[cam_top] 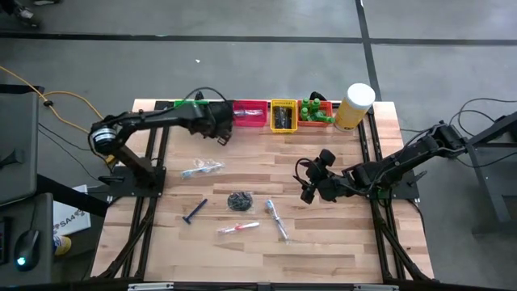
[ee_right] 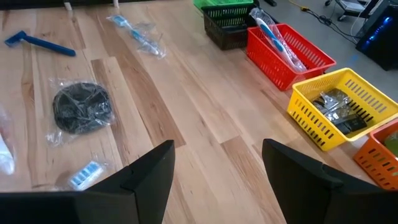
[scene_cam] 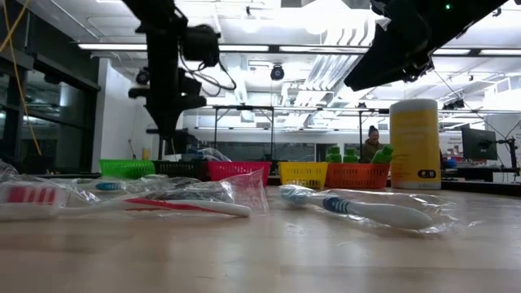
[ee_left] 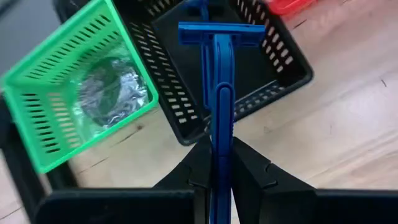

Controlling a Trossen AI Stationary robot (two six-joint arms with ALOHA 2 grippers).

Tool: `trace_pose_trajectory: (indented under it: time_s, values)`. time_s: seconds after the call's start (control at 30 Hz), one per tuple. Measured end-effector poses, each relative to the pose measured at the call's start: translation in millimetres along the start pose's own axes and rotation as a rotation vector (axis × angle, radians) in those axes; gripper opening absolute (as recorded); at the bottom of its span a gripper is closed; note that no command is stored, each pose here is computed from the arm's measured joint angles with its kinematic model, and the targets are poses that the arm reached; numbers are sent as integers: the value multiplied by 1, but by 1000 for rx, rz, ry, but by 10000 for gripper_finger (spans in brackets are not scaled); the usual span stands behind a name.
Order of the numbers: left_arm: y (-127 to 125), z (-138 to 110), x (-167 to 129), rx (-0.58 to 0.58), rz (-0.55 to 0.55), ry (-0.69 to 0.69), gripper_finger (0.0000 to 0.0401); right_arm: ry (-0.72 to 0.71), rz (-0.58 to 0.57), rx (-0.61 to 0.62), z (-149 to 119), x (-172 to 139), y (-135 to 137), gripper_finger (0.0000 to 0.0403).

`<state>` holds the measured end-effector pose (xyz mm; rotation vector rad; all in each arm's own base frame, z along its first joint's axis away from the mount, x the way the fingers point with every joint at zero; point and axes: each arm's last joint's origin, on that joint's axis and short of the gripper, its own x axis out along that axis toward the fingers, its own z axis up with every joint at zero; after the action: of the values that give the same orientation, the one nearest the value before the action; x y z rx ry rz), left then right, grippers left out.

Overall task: Pick & Place Travel size toiletries
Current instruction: Put the blue razor into the black basket

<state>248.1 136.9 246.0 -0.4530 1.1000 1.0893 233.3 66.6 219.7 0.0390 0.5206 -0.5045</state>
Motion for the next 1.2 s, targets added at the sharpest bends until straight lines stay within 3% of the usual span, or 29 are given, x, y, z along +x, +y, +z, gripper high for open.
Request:
trace_pose_trajectory:
  time_s: [0.33,0.57,0.77,1.2]
  values:
    - [47,33,29,-175,-70,-41,31,0,0,0,0,0,0,236]
    - [35,42,51,-149,-127,-55,31,0,0,0,0,0,0,236]
    - [28,41,71,-138,-91,-9,39,0,0,0,0,0,0,236]
    - [27,40,76,-105,-88,5,66,0,0,0,0,0,0,236]
